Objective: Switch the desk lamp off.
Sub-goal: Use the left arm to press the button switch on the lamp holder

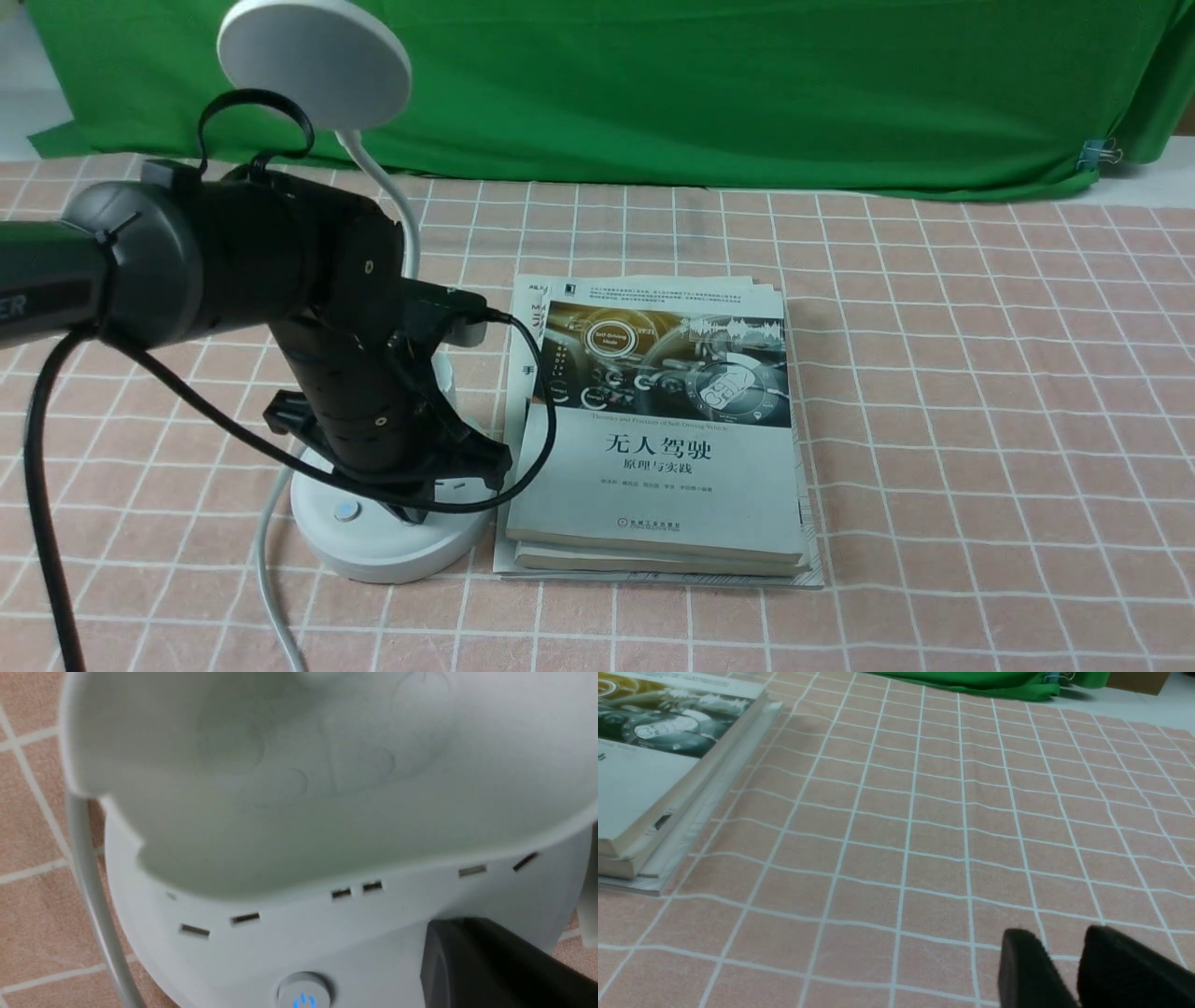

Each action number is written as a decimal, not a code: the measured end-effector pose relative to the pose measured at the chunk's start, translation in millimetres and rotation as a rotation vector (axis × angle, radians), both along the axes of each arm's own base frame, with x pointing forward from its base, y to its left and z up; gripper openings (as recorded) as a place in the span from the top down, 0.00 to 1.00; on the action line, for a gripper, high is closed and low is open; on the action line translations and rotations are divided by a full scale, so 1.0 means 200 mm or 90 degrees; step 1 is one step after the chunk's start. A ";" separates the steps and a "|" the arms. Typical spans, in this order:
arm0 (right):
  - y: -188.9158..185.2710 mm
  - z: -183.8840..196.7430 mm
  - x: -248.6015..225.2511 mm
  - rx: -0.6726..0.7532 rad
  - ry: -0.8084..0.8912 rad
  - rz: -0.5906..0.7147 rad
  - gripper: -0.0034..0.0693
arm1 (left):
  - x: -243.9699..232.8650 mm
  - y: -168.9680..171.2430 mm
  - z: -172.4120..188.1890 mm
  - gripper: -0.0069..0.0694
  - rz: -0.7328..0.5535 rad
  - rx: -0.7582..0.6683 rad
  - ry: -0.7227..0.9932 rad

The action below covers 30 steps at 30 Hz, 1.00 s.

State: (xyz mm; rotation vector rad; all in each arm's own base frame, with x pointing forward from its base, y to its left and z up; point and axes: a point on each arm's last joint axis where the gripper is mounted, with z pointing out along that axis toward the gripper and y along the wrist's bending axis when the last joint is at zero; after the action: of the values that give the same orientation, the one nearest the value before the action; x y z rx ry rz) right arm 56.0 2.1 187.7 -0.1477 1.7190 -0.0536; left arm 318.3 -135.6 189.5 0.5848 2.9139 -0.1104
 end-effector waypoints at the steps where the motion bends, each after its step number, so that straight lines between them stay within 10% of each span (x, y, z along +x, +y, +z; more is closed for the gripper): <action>1: 0.00 0.00 0.00 0.000 0.000 0.000 0.62 | 0.00 0.00 0.00 0.90 0.000 0.000 0.000; 30: 0.00 0.00 0.00 0.000 0.000 0.000 0.62 | 0.00 0.00 0.01 0.90 -0.002 0.004 0.008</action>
State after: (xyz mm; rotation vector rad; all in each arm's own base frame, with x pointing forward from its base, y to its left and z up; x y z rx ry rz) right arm 56.0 2.1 187.7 -0.1477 1.7190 -0.0536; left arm 317.7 -136.1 191.9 0.5928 2.9267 -0.1057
